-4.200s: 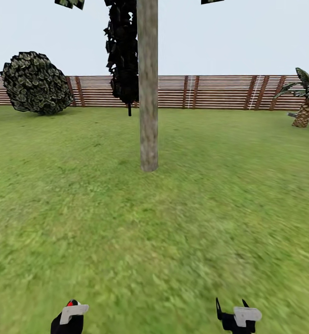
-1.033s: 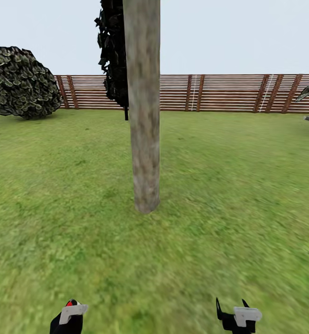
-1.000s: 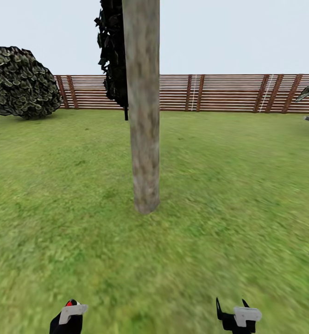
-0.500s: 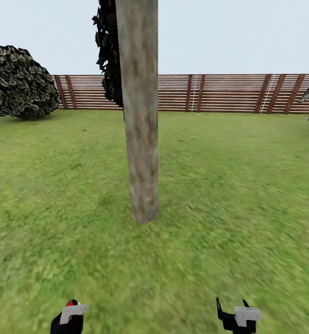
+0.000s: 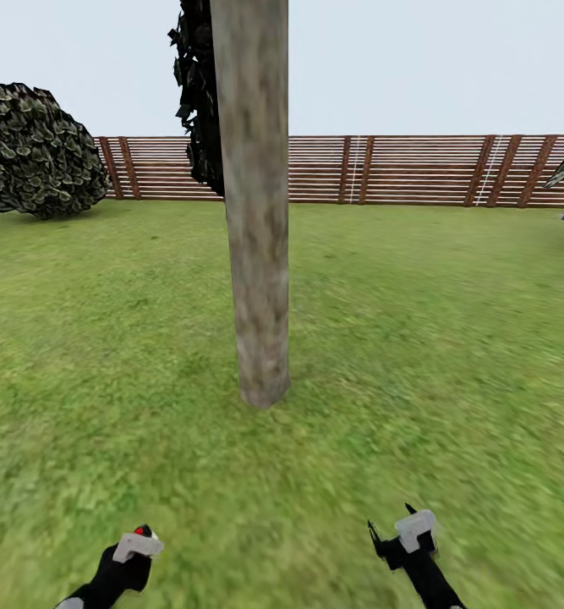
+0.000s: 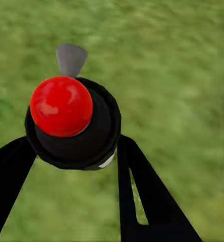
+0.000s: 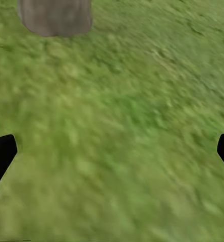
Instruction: In the garden, pick up the pesticide atomizer on the floor and spray pesticide onto both trees until each tree trunk is fully covered.
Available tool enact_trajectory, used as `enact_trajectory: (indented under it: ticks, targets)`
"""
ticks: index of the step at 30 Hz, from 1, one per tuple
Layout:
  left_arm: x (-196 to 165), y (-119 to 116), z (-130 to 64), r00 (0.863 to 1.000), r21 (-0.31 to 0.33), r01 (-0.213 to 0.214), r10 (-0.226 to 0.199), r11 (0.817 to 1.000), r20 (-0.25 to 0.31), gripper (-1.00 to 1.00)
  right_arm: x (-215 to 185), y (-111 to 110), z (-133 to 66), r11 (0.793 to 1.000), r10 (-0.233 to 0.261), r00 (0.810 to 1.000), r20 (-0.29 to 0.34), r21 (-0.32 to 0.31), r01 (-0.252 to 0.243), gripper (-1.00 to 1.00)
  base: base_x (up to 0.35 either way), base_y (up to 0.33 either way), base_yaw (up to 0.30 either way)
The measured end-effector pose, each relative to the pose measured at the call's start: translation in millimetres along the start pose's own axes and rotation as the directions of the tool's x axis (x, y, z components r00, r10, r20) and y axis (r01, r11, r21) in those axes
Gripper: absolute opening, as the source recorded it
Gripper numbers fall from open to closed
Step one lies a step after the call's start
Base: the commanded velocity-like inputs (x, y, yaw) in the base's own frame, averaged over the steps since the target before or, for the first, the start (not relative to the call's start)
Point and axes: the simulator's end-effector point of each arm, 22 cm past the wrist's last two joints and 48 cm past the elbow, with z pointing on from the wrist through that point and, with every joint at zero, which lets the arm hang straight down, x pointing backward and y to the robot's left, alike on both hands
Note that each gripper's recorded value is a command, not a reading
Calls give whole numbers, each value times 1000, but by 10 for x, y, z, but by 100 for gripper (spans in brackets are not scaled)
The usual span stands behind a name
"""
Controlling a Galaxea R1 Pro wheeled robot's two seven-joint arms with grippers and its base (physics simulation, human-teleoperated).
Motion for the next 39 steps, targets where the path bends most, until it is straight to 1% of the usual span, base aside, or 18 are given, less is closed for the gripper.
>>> enact_trajectory:
  ticks: [2,5,8,9,10,12,15,21,22,23,24,26,27,31,33,35,36,39]
  targets:
    - [-209,-44,40,999,95,-44,43,994,18,-100,-136,70,96,996,-57,998,-15,-68,56,100,0,0,0]
    - [-383,-47,38,995,209,-103,103,972,12,-100,-277,210,156,982,-91,995,-29,-172,85,100,0,0,0]
    - [-559,-134,12,984,349,-158,175,924,-17,-100,-394,443,165,943,-127,992,-26,-312,112,100,0,0,0]
    - [-632,-183,9,971,407,-197,234,892,-43,-100,-477,526,192,916,-168,986,-12,-372,151,100,0,0,0]
    - [-645,-203,10,959,432,-221,275,875,-65,-100,-499,570,200,897,-201,980,-5,-403,182,100,0,0,0]
    - [-633,-222,9,943,454,-247,321,856,-91,-100,-498,631,189,871,-239,971,0,-443,214,100,0,0,0]
    - [-617,-225,5,924,471,-275,365,838,-110,-100,-491,708,158,841,-264,965,6,-487,233,100,0,0,0]
    - [-591,-255,-2,913,485,-292,392,824,-115,-100,-482,797,136,821,-282,959,11,-515,247,100,0,0,0]
    - [-539,-299,-19,899,505,-310,421,806,-120,-100,-467,874,110,801,-297,955,15,-540,257,100,0,0,0]
    - [-513,-327,-32,892,518,-316,434,795,-122,-100,-463,932,91,788,-304,952,18,-558,262,100,0,0,0]
    - [-467,-374,-56,881,539,-324,455,777,-126,-100,-467,1043,58,761,-316,949,27,-589,270,100,0,0,0]
    - [-393,-483,-111,864,585,-331,487,741,-127,-100,-634,1333,33,691,-327,943,69,-663,288,100,0,0,0]
    - [-391,-497,-114,863,588,-331,489,738,-127,-100,-662,1353,38,685,-328,942,74,-669,291,-100,0,0,0]
    - [-399,-652,-112,862,609,-333,494,720,-113,-100,-851,1430,82,656,-327,939,107,-690,307,-100,0,0,0]
    - [-406,-724,-108,863,616,-332,494,714,-107,-100,-903,1477,65,631,-326,938,119,-711,310,-100,0,0,0]
    - [-417,-841,-102,863,628,-334,496,703,-97,-100,-981,1609,13,587,-320,938,136,-748,309,-100,0,0,0]
    - [-413,-885,-101,860,633,-338,502,696,-94,-100,-1009,1658,-3,575,-317,938,142,-758,309,-100,0,0,0]
    - [-402,-1047,-103,850,653,-350,521,672,-81,-100,-1071,1749,-24,556,-309,939,154,-771,309,-100,0,0,0]
